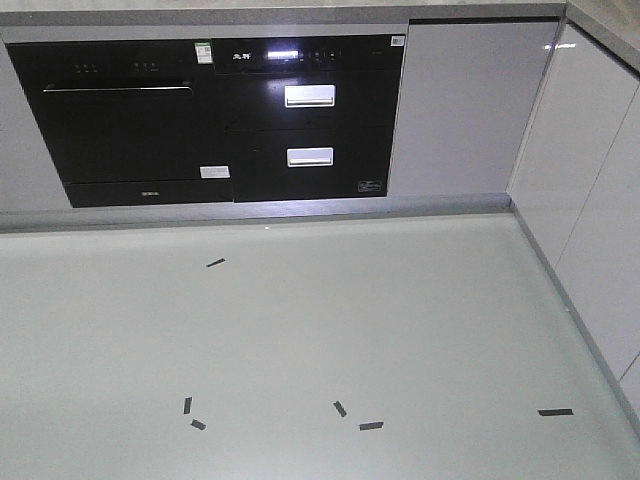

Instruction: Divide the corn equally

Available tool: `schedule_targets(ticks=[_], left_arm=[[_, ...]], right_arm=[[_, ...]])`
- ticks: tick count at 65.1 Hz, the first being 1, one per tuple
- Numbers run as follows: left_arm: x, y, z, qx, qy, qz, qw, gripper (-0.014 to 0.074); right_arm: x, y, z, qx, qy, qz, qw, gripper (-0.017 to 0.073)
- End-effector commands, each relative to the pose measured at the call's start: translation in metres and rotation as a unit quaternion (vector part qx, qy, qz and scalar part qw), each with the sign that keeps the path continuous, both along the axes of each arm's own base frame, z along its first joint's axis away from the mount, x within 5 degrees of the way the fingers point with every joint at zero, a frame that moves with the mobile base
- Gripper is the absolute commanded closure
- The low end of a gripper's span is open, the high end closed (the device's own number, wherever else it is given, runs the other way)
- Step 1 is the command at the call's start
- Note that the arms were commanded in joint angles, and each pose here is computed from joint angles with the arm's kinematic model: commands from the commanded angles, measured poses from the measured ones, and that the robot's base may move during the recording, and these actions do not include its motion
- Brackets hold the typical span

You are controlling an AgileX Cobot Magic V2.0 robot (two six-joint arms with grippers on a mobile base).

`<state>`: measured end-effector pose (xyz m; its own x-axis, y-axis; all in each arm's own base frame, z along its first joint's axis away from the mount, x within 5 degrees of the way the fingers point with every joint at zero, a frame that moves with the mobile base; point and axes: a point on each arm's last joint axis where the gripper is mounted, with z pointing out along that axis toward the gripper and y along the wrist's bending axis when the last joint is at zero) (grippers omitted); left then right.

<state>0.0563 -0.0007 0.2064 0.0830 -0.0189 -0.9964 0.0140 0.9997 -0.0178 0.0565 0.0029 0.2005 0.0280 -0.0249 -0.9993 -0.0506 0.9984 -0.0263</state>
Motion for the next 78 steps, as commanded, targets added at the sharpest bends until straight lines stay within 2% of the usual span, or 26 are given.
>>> schedule_targets(ticks=[1,78], left_arm=[[-0.0034,-0.0009,0.0133,-0.002,-0.055,-0.005,0.998,0.06],[-0.0034,-0.0009,0.0133,-0.002,-0.055,-0.005,0.998,0.06]], right_arm=[[-0.0006,0.0003,0.0039,-0.003,-0.036,0.002,0.999,0.0562],[-0.0006,0.0003,0.0039,-0.003,-0.036,0.002,0.999,0.0562]])
